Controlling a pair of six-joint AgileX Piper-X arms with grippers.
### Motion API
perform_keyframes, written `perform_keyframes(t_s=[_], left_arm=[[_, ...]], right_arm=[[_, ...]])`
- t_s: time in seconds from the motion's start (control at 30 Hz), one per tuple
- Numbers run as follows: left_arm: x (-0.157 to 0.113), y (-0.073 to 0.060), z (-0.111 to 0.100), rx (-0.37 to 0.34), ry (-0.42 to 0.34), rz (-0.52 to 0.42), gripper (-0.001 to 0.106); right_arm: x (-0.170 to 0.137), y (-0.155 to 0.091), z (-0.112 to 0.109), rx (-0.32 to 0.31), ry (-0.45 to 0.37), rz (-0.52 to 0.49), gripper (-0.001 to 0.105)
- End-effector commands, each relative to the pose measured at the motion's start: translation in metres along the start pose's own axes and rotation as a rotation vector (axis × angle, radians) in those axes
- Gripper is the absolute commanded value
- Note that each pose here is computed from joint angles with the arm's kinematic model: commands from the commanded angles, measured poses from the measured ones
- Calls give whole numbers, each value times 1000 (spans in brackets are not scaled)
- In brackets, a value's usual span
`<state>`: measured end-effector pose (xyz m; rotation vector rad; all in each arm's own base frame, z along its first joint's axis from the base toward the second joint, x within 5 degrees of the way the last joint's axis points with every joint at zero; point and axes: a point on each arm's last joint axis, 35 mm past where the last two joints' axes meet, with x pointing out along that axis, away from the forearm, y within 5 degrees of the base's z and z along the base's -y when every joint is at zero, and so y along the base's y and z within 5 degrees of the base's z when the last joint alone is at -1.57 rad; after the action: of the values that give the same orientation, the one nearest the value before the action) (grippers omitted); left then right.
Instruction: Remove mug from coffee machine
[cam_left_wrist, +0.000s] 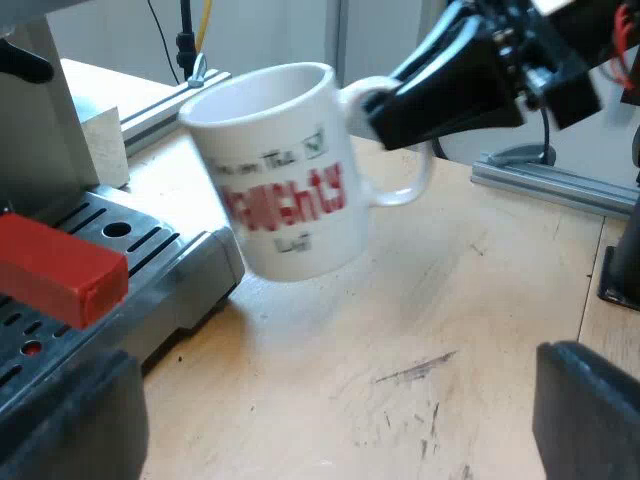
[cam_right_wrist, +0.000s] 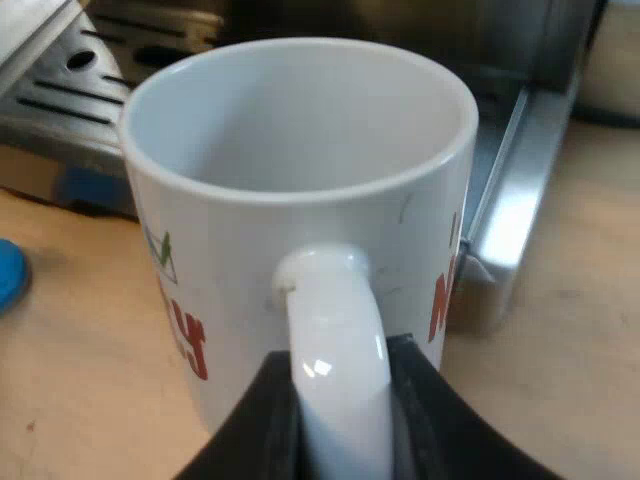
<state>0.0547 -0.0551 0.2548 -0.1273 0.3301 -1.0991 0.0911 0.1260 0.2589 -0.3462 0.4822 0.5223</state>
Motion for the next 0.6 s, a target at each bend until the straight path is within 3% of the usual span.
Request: perform_keyframes(t_s=[0.03,0.13,0.4,0.6], left_arm=[[0,-1,3,17,-14,-17,80],[0,-1,3,17,-14,-17,80],[0,-1,3,17,-14,-17,80],[0,-1,3,17,-14,-17,80]], right_arm=[[-13,-7,2,61,-23,-8,0],[-22,-14,-6,80,1,-48,0],[-32,-29,-18,42,13,-318,0],[-24,-28,-33,11,34,-402,0]])
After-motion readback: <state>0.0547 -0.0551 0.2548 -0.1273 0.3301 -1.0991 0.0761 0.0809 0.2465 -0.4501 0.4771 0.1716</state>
